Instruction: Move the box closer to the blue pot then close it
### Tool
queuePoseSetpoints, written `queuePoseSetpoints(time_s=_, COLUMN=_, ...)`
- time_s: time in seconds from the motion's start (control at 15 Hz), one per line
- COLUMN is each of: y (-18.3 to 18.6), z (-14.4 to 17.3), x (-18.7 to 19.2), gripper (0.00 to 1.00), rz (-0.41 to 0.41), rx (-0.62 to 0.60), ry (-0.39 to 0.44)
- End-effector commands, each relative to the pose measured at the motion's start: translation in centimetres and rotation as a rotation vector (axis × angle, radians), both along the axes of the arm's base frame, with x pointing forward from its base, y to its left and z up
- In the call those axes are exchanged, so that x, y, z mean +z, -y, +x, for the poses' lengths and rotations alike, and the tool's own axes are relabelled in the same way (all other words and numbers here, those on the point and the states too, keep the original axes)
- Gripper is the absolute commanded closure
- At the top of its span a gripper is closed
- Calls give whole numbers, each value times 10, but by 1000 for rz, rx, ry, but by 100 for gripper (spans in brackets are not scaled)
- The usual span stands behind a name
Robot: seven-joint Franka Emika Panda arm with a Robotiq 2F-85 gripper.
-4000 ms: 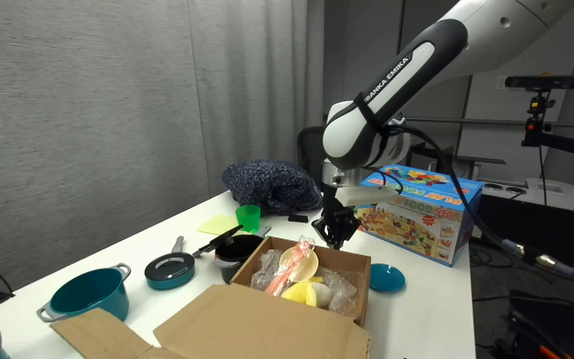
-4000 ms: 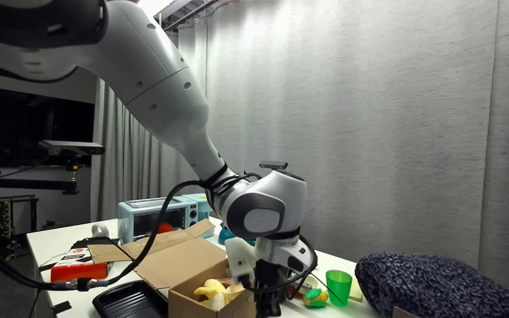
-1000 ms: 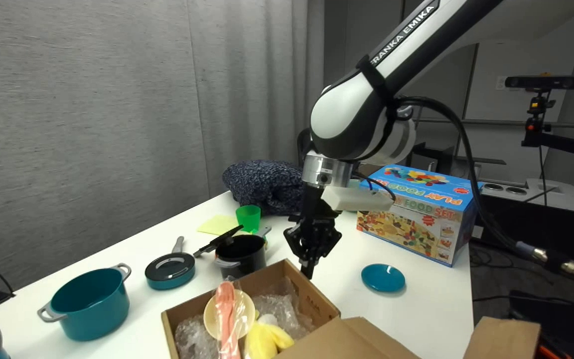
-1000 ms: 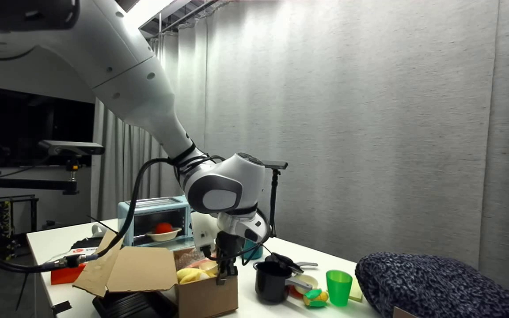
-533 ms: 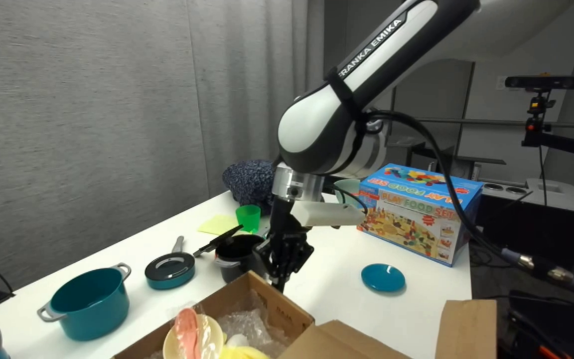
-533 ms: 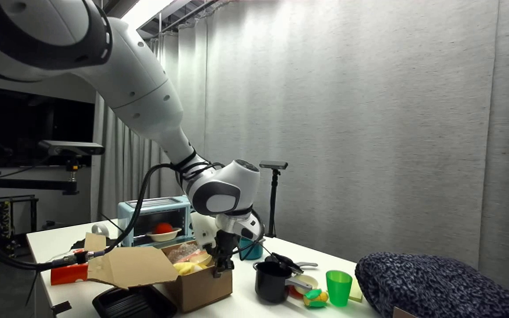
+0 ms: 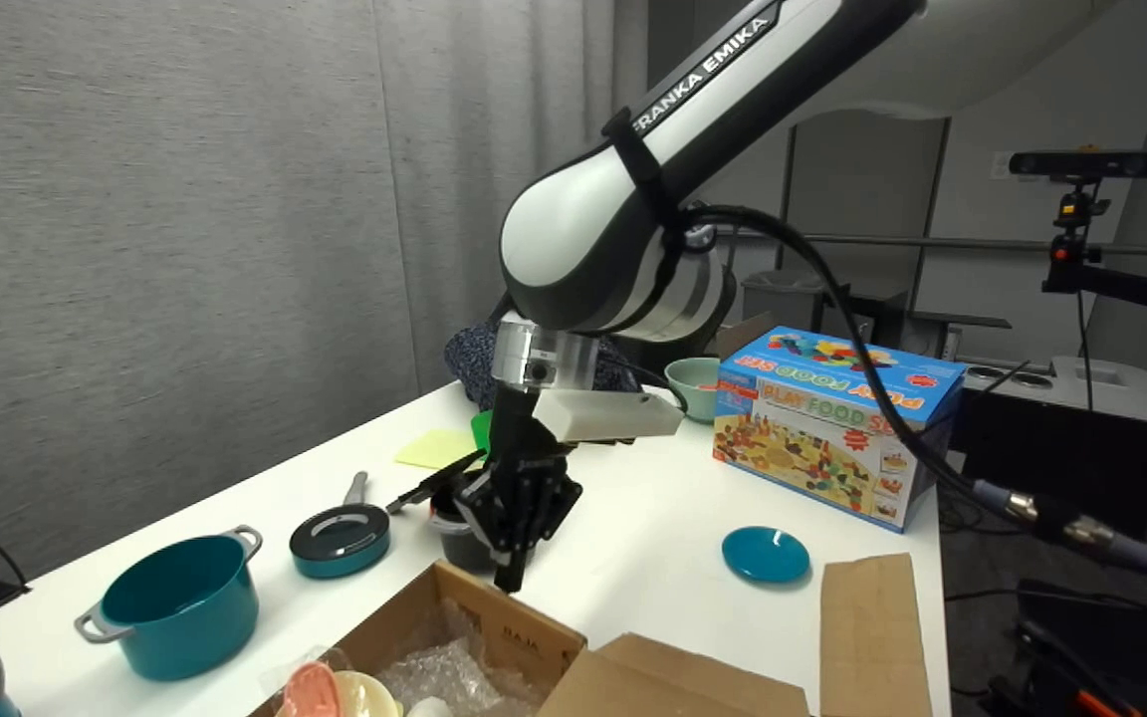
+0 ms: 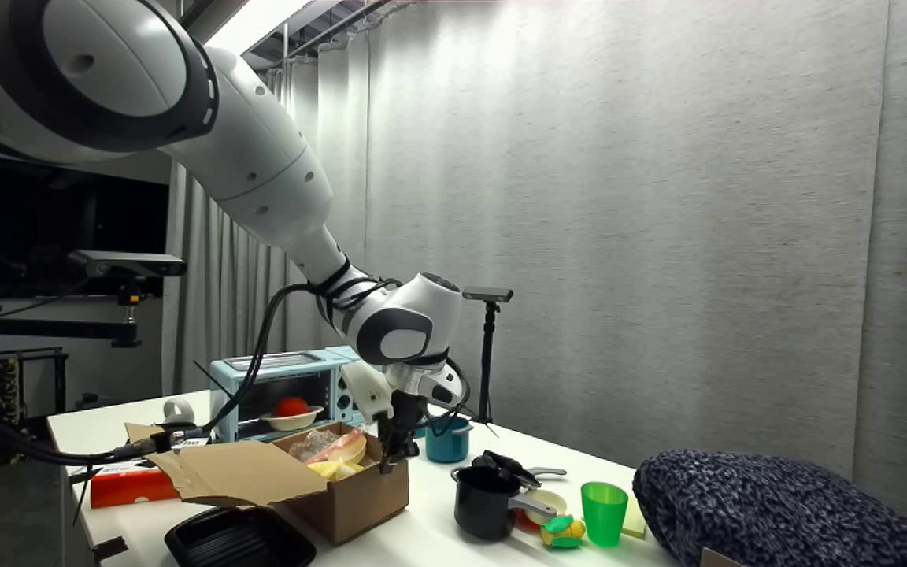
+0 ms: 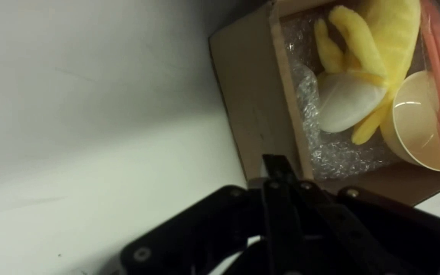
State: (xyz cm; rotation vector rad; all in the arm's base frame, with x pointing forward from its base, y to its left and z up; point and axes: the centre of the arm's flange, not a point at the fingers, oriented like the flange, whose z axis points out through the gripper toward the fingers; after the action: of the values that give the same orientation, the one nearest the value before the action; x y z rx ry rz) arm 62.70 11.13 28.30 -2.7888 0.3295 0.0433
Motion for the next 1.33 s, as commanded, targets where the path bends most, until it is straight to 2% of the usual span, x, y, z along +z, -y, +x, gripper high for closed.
queuePoseSetpoints(time_s=0.0, y=21, z=-7, x=29, gripper=100, rz=-18, rx=60, ry=-88)
queuePoseSetpoints(time_s=0.13, y=39, z=-27, x=42, gripper=100, rz=11, rx=87, ry=-141)
queuePoseSetpoints(time_s=0.33, y=41, z=-43, x=50, gripper=100, rz=75, rx=207, ry=-223)
queuePoseSetpoints(time_s=0.53, y=37, z=-58, x=53, gripper=100, rz=170, rx=310, ry=-261)
queuePoseSetpoints(time_s=0.73, y=31, z=-64, x=44, gripper=100, rz=190, rx=336, ry=-211)
queuePoseSetpoints(time_s=1.07, y=21, z=-62, x=18, gripper=100, rz=102, rx=293, ry=-101)
queuePoseSetpoints(time_s=1.2, y=16, z=-58, x=13, gripper=100, rz=104, rx=274, ry=-88)
queuePoseSetpoints(time_s=1.27, y=19, z=-61, x=20, gripper=100, rz=130, rx=278, ry=-100)
